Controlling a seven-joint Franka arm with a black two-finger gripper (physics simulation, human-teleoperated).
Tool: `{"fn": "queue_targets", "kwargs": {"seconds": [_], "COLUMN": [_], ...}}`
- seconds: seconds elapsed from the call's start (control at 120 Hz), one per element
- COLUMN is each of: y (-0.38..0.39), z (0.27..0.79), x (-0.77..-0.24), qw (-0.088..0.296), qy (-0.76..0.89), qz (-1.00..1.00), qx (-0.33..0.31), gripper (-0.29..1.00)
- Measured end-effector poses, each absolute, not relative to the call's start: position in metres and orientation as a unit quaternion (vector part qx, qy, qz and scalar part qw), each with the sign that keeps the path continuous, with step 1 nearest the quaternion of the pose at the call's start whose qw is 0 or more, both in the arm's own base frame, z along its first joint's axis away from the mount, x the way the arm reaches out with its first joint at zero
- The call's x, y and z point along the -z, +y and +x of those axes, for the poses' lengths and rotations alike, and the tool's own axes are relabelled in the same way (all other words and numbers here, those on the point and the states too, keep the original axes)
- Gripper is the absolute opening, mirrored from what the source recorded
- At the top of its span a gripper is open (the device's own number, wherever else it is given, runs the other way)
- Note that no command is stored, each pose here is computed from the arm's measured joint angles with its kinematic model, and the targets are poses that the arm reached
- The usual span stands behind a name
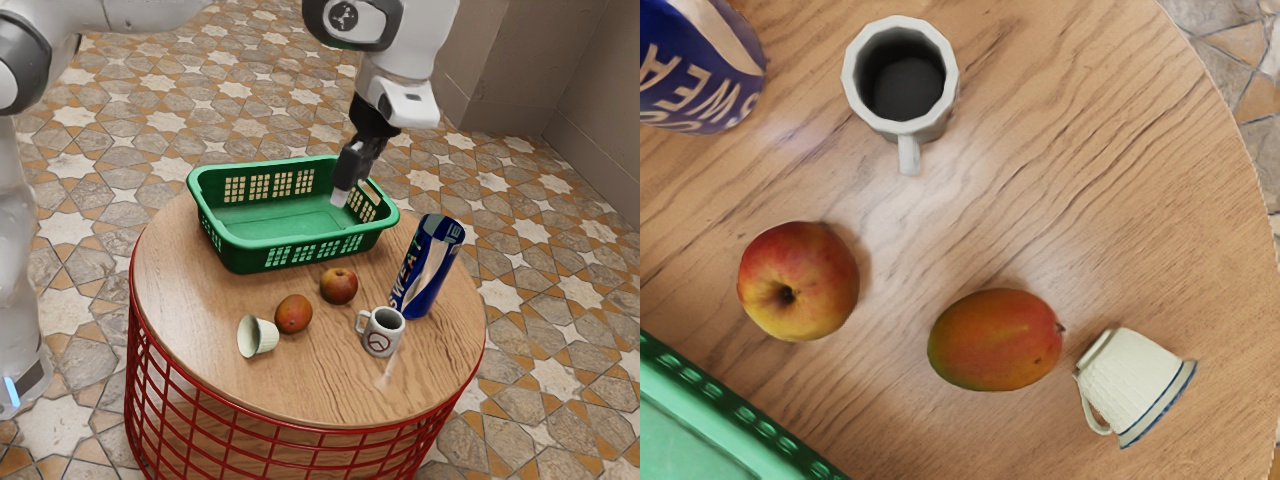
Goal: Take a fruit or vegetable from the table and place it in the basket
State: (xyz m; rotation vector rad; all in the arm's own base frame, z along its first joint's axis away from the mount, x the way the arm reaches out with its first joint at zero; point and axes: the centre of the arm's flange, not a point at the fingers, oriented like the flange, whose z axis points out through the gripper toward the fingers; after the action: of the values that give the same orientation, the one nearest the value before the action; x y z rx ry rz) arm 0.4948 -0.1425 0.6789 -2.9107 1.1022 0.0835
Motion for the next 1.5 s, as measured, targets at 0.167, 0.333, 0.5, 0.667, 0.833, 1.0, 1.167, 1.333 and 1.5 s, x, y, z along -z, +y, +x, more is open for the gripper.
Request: {"fn": "queue_targets", "kwargs": {"seconds": [0.167, 0.333, 0.5, 0.667, 0.833, 1.0, 1.167, 1.333, 1.5], "y": [-0.149, -0.114, -0.129, -0.129, -0.127, -0.127, -0.129, -0.131, -0.126], "z": [0.499, 0.513, 0.519, 0.514, 0.505, 0.501, 0.501, 0.519, 0.533], "x": [-0.666, -0.619, -0.582, -0.560, -0.547, -0.525, -0.517, -0.512, -0.503], "qw": [-0.002, -0.014, -0.015, -0.011, -0.006, -0.011, -0.013, -0.018, -0.023], "qy": [0.437, 0.468, 0.528, 0.565, 0.590, 0.609, 0.622, 0.632, 0.636], "qz": [-0.899, -0.883, -0.849, -0.825, -0.807, -0.793, -0.783, -0.774, -0.771], "qx": [-0.017, -0.031, -0.020, -0.007, 0.001, 0.000, 0.005, 0.009, 0.007], "gripper": [0.70, 0.70, 0.70, 0.70, 0.70, 0.70, 0.70, 0.70, 0.70]}}
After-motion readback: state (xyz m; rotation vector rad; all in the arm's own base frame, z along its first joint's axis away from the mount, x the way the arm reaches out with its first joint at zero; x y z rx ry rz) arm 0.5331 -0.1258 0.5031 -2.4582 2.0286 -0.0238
